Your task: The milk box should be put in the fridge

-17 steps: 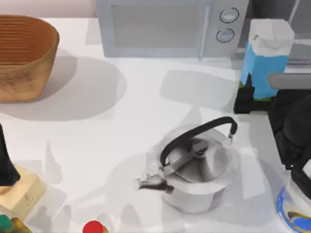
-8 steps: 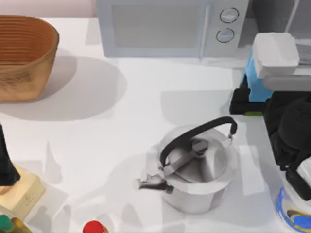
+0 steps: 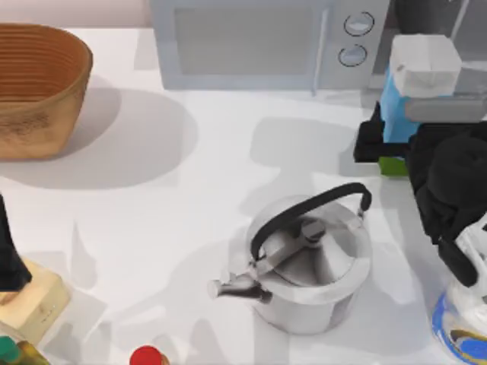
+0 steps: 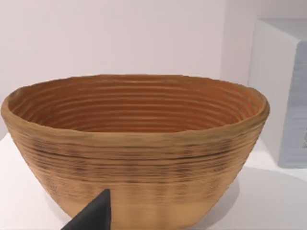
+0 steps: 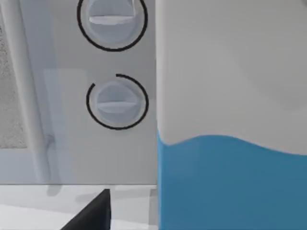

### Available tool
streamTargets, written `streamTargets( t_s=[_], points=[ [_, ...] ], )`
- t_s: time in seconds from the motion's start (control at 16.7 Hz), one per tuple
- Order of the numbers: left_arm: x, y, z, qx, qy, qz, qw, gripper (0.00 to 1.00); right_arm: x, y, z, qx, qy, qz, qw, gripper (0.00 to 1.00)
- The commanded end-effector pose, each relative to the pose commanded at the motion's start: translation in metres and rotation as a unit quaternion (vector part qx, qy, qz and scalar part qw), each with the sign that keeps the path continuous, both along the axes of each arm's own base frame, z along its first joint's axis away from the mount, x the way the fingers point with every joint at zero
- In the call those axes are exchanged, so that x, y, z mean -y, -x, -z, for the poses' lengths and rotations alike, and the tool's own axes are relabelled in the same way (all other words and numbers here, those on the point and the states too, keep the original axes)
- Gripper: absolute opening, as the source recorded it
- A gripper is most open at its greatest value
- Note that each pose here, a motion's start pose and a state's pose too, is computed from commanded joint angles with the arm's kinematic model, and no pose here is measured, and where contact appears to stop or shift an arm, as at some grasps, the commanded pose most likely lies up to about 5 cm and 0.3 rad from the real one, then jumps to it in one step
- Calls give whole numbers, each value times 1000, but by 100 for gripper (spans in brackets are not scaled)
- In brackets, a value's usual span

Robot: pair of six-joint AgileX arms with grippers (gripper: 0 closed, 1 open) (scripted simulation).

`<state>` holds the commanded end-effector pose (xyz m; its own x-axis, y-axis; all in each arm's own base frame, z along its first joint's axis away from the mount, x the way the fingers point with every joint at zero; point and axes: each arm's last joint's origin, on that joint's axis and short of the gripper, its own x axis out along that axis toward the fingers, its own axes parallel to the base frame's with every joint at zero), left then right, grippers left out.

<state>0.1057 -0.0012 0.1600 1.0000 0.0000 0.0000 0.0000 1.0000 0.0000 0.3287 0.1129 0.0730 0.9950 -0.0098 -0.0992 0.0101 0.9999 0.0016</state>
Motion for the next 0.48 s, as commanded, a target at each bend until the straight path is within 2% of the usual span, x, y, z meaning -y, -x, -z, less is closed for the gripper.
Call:
streamTargets(
  t_s=[0.48],
  points=[
    [0,0,0,0,0,0,1000,100,1,-19,13,-1,0,0,1000,100]
  ],
)
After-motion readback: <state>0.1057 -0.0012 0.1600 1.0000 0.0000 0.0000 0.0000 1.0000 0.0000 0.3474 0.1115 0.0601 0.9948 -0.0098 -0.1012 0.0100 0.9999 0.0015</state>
